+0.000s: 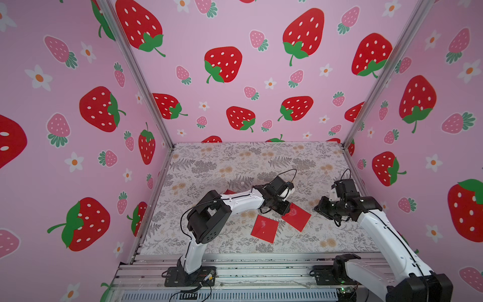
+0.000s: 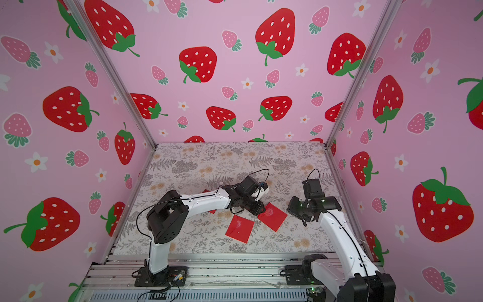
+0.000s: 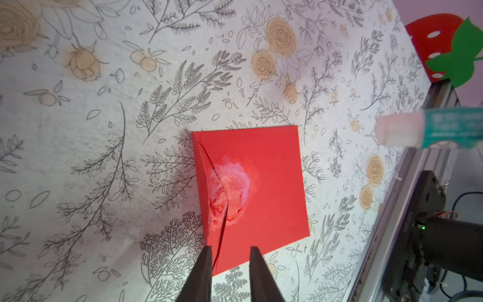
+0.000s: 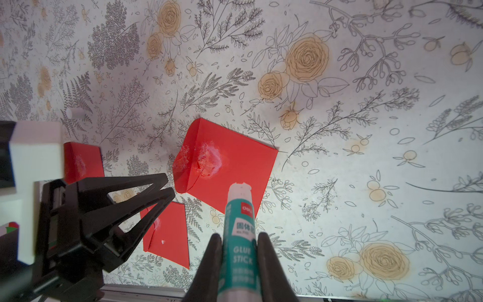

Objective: Seal the envelope with a glue stick
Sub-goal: Move the envelope to the center of the board, then seal the envelope at the center of the board.

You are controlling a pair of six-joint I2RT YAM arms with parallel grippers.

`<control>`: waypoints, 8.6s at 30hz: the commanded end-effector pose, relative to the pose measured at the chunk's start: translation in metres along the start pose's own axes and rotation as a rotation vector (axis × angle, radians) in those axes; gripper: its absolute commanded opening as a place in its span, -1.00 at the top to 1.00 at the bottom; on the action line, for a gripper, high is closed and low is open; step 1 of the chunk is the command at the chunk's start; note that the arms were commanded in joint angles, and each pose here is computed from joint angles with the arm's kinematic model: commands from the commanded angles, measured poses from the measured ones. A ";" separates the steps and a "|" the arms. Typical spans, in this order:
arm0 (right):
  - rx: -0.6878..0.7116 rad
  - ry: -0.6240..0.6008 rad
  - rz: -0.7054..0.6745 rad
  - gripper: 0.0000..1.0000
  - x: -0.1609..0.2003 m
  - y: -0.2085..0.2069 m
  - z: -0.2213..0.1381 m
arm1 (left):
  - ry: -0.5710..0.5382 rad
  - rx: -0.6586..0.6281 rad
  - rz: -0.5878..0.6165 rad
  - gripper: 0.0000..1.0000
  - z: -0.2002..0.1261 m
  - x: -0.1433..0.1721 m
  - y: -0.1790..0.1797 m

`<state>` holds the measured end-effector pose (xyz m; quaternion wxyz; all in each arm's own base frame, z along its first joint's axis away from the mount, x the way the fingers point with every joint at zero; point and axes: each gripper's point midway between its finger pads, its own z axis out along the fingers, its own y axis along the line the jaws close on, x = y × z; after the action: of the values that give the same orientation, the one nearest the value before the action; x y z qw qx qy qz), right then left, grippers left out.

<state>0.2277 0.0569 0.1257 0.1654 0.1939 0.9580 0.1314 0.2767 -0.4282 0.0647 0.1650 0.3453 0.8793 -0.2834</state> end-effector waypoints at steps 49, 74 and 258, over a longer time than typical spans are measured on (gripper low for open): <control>-0.003 0.035 -0.041 1.00 0.000 0.002 -0.004 | 0.021 -0.024 0.033 0.68 0.006 -0.027 0.007; -0.007 0.049 -0.041 1.00 0.001 0.003 -0.002 | 0.045 0.006 0.023 0.85 0.013 -0.017 0.005; -0.004 0.087 -0.087 1.00 0.000 0.005 0.007 | 0.376 -0.400 0.243 0.69 0.029 0.045 0.066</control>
<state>0.2303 0.0632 0.1160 0.1261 0.1493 0.9717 0.1324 0.3098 -0.3886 0.0194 0.1388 0.4400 0.8870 -0.0194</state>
